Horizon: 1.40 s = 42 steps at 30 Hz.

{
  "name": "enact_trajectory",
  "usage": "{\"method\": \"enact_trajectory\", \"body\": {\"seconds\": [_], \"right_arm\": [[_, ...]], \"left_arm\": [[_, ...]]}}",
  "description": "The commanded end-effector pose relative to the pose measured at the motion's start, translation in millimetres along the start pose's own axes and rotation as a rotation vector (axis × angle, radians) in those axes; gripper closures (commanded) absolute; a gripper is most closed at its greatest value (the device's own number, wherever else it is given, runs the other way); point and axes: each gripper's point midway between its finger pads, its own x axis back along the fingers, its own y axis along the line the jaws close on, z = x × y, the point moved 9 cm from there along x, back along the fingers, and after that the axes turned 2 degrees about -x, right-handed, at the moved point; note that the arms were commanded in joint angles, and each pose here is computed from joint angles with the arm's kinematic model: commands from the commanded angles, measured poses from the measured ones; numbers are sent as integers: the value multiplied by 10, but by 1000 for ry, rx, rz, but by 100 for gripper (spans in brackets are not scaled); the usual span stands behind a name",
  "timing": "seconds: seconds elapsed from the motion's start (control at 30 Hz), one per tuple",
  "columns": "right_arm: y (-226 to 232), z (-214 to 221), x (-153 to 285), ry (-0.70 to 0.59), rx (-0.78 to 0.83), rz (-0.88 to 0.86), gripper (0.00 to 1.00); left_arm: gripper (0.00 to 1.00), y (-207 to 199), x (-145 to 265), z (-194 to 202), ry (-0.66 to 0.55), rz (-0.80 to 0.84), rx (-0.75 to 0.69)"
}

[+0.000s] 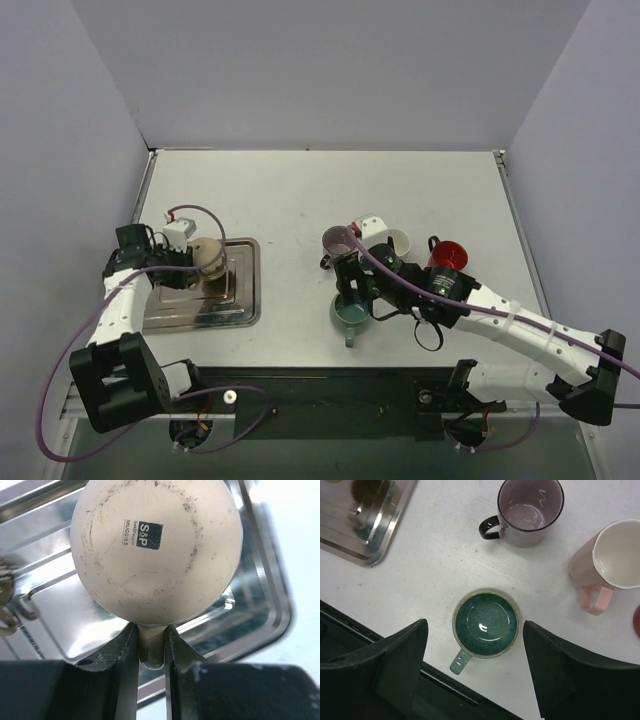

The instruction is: Turn the mug right side up

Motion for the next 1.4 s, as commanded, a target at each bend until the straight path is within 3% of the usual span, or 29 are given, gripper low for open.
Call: {"method": "enact_trajectory", "body": {"seconds": [0.0, 0.17, 0.23, 0.37, 0.53, 0.8, 0.9, 0.97, 1.0, 1.03, 1.07, 1.1, 1.17, 1.27, 1.37], "right_arm": [[27, -120, 156, -154, -37, -91, 27], [359, -294, 128, -360, -154, -398, 21], [568, -549, 190, -503, -218, -567, 20], [842, -909, 332, -666, -308, -790, 13], [954, -1267, 485, -793, -374, -858, 11], [1049, -1504, 500, -815, -455, -932, 18], [1091, -1590, 558, -823, -475, -1004, 30], [1147, -1638, 556, -822, -471, -1051, 62], [1159, -1657, 575, -819, -477, -1066, 92], [1152, -1657, 557, -808, -474, -1064, 100], [1127, -1645, 546, -794, -462, -1041, 100], [1087, -1631, 505, -781, -451, -999, 100], [958, -1569, 454, -730, -396, -850, 100], [660, -1326, 405, -519, -176, -519, 100], [264, -1043, 324, -335, -76, -202, 100]], "left_arm": [[100, -319, 548, -655, -250, 272, -69], [100, -622, 923, -983, -295, 533, -27], [100, -762, 1082, -1117, -317, 615, -27], [100, -1123, 1431, -1335, -366, 776, -61], [100, -1446, 1679, -1418, -392, 886, -76], [100, -1752, 1854, -1416, -440, 1095, -75], [100, -1789, 1871, -1400, -441, 1089, -76], [100, -1785, 1831, -1396, -430, 1082, -70], [100, -1776, 1798, -1390, -405, 1069, -42], [100, -1756, 1772, -1394, -422, 1037, -71], [93, -1711, 1724, -1373, -410, 953, -91], [49, -1676, 1694, -1359, -397, 893, -104], [21, -1521, 1611, -1320, -364, 650, -153], [15, -1156, 1444, -1194, -313, 215, -184], [14, -858, 1272, -996, -252, -76, -225]]}}
